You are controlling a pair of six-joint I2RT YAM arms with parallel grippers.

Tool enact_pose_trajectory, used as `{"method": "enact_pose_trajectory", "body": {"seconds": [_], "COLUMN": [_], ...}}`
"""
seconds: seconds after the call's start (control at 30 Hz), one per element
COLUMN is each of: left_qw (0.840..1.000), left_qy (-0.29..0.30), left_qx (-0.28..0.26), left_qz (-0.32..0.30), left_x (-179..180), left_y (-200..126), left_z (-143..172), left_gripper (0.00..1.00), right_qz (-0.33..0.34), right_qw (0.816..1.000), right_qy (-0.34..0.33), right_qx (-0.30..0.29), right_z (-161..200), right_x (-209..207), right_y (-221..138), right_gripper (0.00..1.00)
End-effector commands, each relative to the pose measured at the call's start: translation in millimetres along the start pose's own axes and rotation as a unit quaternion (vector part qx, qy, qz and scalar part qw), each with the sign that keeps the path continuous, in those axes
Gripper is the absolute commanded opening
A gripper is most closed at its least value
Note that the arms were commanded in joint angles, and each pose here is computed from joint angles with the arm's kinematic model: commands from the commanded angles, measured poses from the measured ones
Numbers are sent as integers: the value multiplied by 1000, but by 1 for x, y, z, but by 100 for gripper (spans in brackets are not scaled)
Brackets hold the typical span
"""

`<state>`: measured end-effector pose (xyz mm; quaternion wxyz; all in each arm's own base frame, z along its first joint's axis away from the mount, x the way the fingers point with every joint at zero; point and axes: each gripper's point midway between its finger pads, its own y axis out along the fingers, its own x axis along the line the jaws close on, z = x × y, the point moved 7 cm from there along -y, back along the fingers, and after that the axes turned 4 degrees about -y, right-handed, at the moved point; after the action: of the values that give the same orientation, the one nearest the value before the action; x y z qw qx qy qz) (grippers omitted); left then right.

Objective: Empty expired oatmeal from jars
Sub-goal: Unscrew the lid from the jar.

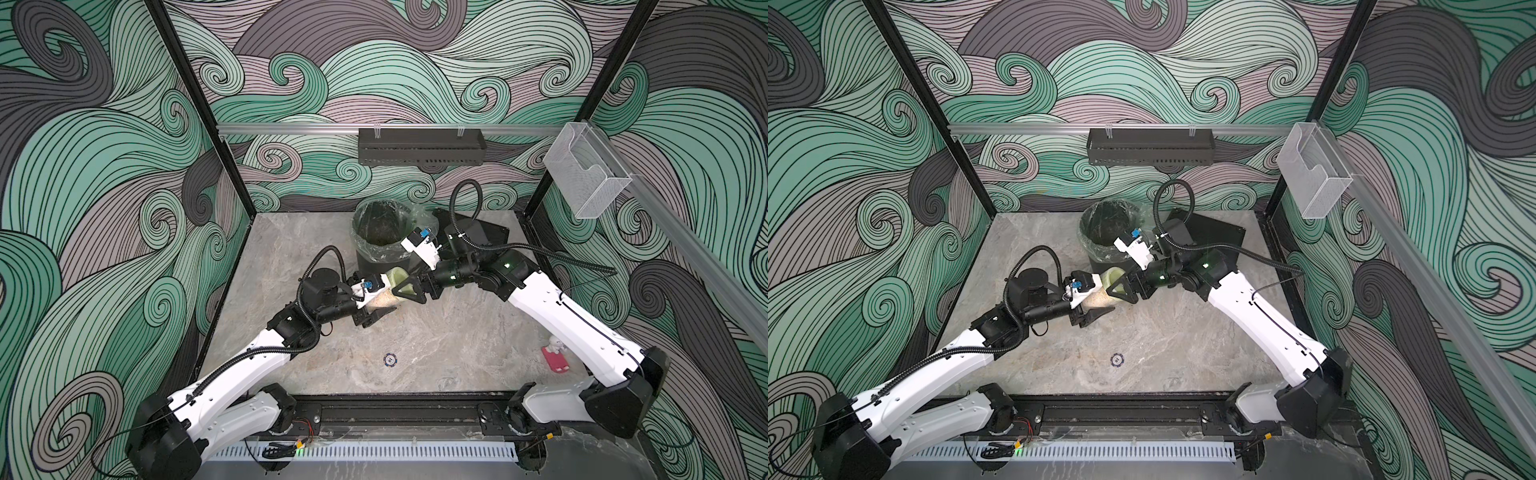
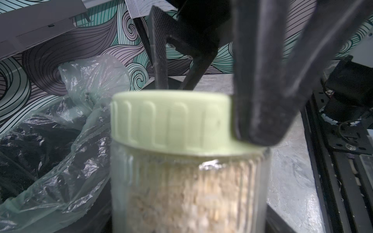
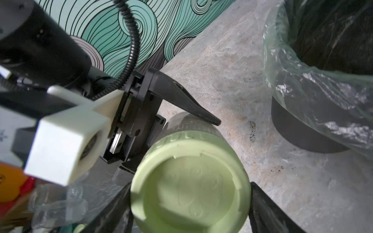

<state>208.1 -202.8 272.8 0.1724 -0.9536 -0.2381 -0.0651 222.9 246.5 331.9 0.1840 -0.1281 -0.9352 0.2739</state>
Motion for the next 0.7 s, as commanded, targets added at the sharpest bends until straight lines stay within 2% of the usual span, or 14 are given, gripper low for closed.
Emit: {"method": "enact_pose_trajectory", "body": {"seconds": [0.0,0.13,0.23,0.33,0.47,0.67], "left_qw": [989,990,990,990,991,992], "left_qy": [36,36,37,36,36,37], "left_qx": [-134,-133,-131,-127,-122,-113], "left_qz": [-41,-39,-40,-42,-43,-47], "left_x": [18,17,18,18,19,21], "left_y": [-25,-24,-24,-23,-22,-20], "left_z": [-74,-74,-73,-71,-70,-67], "left_gripper": [7,7,7,7,7,7], "right_qz": [35,45,46,41,44,80], "right_qw": [989,977,974,975,975,967], "right_qy": [-130,-197,-211,-206,-204,-231], "right_qx": [52,68,75,77,73,66], "right_z": [25,31,28,23,18,18], "right_x": [-7,-13,-17,-18,-16,-14], "right_y": [-2,-5,-6,-7,-10,-24], "right_gripper": [57,59,61,71,97,99]}}
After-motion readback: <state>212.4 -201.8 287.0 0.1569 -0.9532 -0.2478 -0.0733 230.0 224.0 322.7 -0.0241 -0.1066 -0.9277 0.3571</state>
